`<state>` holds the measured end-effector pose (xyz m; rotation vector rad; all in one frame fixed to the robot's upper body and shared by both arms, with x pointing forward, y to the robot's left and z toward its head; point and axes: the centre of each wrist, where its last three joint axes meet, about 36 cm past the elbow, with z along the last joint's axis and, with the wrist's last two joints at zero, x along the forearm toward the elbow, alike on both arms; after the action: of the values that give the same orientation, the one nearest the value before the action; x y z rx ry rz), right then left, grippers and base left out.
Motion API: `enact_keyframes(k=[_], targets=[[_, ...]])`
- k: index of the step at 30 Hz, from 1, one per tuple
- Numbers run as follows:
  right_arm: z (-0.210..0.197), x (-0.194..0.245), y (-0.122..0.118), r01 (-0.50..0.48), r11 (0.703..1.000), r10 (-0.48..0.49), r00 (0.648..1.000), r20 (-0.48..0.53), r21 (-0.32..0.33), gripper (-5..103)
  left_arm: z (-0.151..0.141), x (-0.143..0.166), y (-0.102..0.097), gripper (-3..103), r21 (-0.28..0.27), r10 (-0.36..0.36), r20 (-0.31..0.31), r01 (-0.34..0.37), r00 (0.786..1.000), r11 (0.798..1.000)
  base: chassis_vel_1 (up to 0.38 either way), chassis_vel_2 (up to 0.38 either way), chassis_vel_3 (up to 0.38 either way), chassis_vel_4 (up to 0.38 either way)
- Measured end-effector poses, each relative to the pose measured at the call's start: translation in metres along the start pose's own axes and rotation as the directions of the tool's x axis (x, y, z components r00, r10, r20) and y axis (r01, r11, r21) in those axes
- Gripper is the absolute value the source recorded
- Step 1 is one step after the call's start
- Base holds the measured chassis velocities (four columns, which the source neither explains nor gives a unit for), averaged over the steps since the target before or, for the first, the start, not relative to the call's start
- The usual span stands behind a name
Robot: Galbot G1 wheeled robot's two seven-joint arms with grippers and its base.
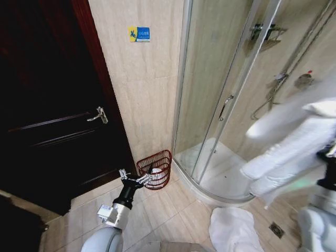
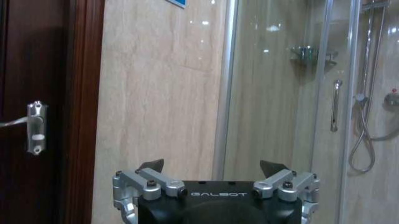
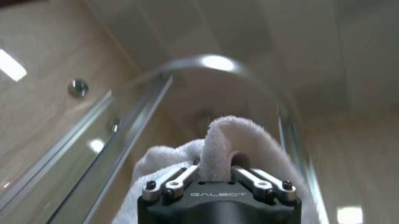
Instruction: Discard the used towel into the hamper.
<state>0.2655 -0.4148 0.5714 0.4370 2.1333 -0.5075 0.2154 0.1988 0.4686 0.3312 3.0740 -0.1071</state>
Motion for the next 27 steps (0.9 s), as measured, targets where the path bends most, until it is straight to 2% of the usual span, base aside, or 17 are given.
enact_keyframes(k=[6,13,16,19,20,23,27], targets=[[-0.014,-0.024,-0.021,0.007,0.997,-0.014,0.996,0.091,0.08,9,0.0,0.0,0.0,100,0.0,0.0,0.0,0.0,1.0,1.0,0.0,0.0,0.0,0.0],[-0.021,-0.03,-0.028,0.006,0.996,-0.018,0.991,0.136,0.093,9,0.0,0.0,0.0,100,0.0,0.0,0.0,0.0,1.0,1.0,0.0,0.0,0.0,0.0],[-0.027,-0.032,-0.027,0.009,0.998,-0.018,0.989,0.145,0.065,9,0.0,0.0,0.0,100,0.0,0.0,0.0,0.0,1.0,1.0,0.0,0.0,0.0,0.0],[-0.041,-0.03,-0.02,0.015,0.999,-0.011,0.992,0.125,-0.032,9,0.0,0.0,0.0,100,0.0,0.0,0.0,0.0,1.0,1.0,0.0,0.0,0.0,0.0],[-0.041,-0.03,-0.02,0.015,0.999,-0.011,0.992,0.125,-0.032,9,0.0,0.0,0.0,100,0.0,0.0,0.0,0.0,1.0,1.0,0.0,0.0,0.0,0.0],[-0.056,-0.027,-0.01,0.029,0.992,-0.017,0.995,0.098,-0.125,9,0.0,0.0,0.0,100,0.0,0.0,0.0,0.0,1.0,1.0,0.0,0.0,0.0,0.0],[-0.065,-0.028,-0.001,0.055,0.986,-0.038,0.994,0.104,-0.16,9,0.0,0.0,0.0,100,0.0,0.0,0.0,0.0,1.0,1.0,0.0,0.0,0.0,0.0]])
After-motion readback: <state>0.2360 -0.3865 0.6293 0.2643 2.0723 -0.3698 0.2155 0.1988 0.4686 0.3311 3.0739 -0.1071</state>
